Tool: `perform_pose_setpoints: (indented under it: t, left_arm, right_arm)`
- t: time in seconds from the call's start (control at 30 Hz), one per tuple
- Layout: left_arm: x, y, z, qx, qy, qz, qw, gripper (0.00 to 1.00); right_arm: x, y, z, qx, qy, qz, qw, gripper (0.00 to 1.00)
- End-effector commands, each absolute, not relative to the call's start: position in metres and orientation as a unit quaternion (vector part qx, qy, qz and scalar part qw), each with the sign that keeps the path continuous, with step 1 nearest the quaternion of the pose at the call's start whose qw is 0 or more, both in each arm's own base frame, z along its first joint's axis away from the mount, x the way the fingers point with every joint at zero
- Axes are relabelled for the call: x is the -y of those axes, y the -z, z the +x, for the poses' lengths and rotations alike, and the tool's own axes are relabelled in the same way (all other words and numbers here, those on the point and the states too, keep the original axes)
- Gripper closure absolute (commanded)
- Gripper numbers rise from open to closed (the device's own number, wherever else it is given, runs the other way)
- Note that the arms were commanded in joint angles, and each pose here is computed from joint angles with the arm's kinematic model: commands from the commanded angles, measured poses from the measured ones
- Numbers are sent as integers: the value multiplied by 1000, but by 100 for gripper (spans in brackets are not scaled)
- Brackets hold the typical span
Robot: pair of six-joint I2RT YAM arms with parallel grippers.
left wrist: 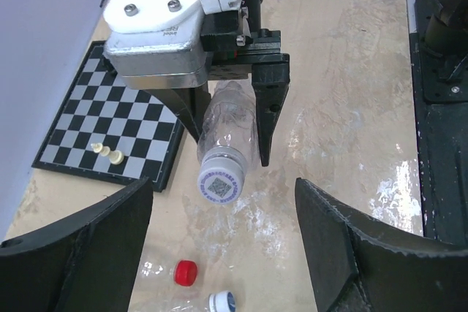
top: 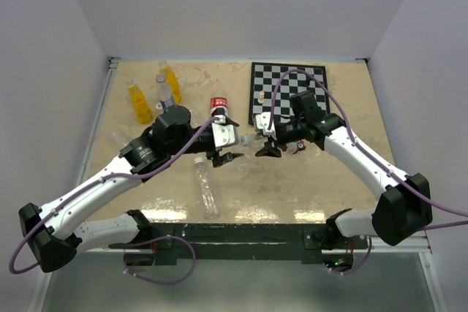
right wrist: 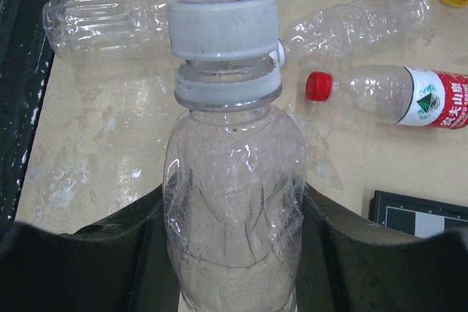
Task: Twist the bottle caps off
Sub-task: Unscrew the bottle cap at the center of the board.
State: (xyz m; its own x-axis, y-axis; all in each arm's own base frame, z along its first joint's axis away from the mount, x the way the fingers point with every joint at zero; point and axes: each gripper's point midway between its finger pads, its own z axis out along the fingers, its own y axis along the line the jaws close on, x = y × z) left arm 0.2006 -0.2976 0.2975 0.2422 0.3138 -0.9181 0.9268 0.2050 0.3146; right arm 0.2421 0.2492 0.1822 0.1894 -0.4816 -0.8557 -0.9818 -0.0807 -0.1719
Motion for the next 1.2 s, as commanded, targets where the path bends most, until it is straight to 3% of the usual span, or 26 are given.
perform_pose_setpoints:
  t: [0.0, 0.43, 0.6, 0.67, 0.77, 0.97, 1.17]
  left_arm:
    - [312, -313, 203, -516, 293, 580, 558, 19]
    - [324, -283, 221, -545, 280, 587, 529, 43]
    - [323, -275, 222, -552, 279, 591, 518, 71]
    - [322, -274, 222, -556, 280, 589, 516, 78]
    - [321, -275, 222, -570, 290, 573, 513, 100]
    - [313, -288, 227, -651, 336, 439, 521, 100]
    - [284, -293, 239, -770, 422, 66, 473, 100]
  right_arm:
    - [-256, -201, 243, -525, -324, -670, 412, 100]
    - [-256, -201, 243, -525, -323, -672, 411, 100]
    - [-256, -200, 243, -525, -324, -671, 410, 100]
    - [-256, -200, 243, -525, -324, -671, 411, 100]
    - [-256, -200, 243, -524, -325, -672, 410, 100]
    - [-255, -200, 244, -527, -321, -672, 410, 100]
    - [-255, -198, 245, -529, -320, -672, 409, 100]
